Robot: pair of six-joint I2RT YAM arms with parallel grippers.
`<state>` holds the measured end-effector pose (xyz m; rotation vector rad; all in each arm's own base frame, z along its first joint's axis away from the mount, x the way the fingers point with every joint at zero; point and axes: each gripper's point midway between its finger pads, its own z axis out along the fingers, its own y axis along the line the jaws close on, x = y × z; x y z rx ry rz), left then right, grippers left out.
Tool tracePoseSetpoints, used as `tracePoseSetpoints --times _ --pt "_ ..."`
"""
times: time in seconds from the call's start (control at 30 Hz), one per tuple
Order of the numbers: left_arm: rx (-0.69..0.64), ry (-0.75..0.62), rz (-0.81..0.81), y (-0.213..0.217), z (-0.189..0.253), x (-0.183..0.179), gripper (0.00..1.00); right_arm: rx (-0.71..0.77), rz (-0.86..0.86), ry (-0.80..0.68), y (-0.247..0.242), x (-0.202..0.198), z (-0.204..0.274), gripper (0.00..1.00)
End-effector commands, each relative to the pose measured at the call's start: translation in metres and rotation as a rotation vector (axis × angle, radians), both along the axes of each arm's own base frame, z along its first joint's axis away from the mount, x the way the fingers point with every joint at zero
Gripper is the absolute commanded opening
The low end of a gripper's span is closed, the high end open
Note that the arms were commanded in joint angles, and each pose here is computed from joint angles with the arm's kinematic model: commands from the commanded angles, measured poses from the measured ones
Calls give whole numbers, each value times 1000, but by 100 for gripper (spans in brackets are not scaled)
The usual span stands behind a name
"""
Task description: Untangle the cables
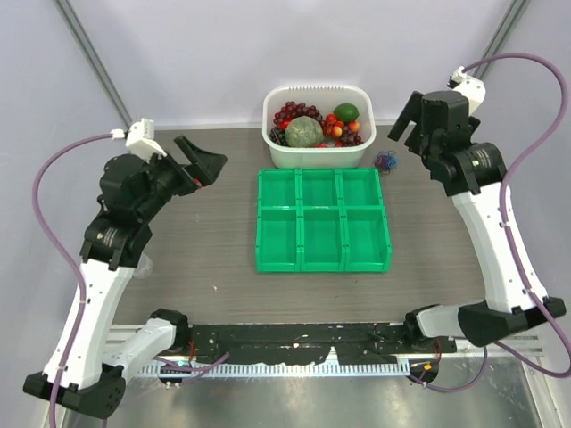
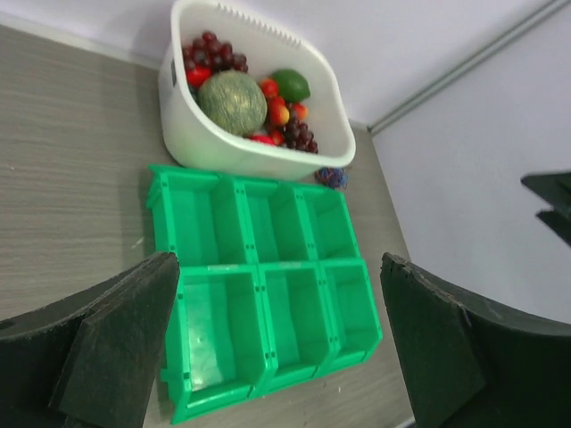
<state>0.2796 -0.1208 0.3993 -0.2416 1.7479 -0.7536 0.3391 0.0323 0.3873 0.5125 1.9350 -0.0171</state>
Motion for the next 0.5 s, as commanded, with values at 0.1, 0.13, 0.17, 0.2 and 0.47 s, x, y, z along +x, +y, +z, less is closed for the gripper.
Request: tracePoseSetpoints --times 0.1,0.13,0.17,0.2,0.47 --pt "3 16 -193 -45 -5 -1 100 111 -104 -108 -24 78 -7 96" --pt "7 19 -203 -48 -7 -1 100 170 -77 -126 -23 90 -8 96" --pt "12 16 -213 -51 -8 0 100 206 -113 -106 -38 102 -25 96" --pt "22 11 -223 -55 -9 1 100 241 -87 -117 -38 112 -28 96" --pt "123 -39 -243 -58 -11 -1 100 376 -109 -9 -87 190 -126 96"
